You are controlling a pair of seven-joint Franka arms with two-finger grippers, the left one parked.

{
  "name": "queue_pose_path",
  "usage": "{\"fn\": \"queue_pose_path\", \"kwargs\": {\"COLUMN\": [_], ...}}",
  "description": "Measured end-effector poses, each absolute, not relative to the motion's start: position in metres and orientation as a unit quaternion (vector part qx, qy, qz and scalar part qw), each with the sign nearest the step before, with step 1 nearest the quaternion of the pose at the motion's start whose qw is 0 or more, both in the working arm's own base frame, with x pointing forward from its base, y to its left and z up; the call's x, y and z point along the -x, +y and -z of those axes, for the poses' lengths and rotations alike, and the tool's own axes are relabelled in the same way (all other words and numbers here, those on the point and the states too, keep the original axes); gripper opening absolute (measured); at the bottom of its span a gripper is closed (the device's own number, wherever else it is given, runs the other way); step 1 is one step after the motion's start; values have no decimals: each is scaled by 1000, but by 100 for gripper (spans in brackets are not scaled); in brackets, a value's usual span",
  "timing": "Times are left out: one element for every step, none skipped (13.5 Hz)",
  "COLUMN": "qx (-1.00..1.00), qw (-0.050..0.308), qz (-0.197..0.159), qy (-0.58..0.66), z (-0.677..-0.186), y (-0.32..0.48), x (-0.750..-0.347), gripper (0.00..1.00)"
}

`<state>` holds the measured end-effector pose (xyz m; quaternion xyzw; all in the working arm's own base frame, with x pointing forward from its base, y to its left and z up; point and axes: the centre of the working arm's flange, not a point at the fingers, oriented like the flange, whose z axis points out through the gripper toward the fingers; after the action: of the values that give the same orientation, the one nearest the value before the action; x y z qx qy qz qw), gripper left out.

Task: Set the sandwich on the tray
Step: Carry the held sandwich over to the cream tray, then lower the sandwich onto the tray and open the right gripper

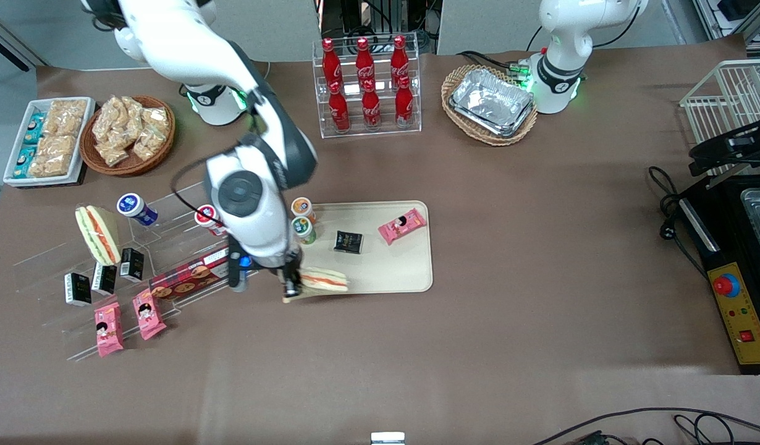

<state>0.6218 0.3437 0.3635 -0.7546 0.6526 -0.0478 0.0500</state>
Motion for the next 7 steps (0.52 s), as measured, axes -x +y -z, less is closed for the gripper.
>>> {"fn": "queue_pose_path", "kwargs": {"qx": [758, 760, 761, 764, 765, 765, 766], "qw": [54, 58, 65, 71, 73, 71, 68], "qz": [52, 53, 53, 53, 54, 54, 53], "qy": [648, 645, 644, 639, 638, 637, 637], "z": [-345, -329, -318, -309, -302, -296, -291], "y": [362, 377, 389, 400, 410, 416, 419], "x": [-617, -612, -607, -603, -597, -593, -590], "gripper": [19, 19, 19, 19, 19, 19, 19]}}
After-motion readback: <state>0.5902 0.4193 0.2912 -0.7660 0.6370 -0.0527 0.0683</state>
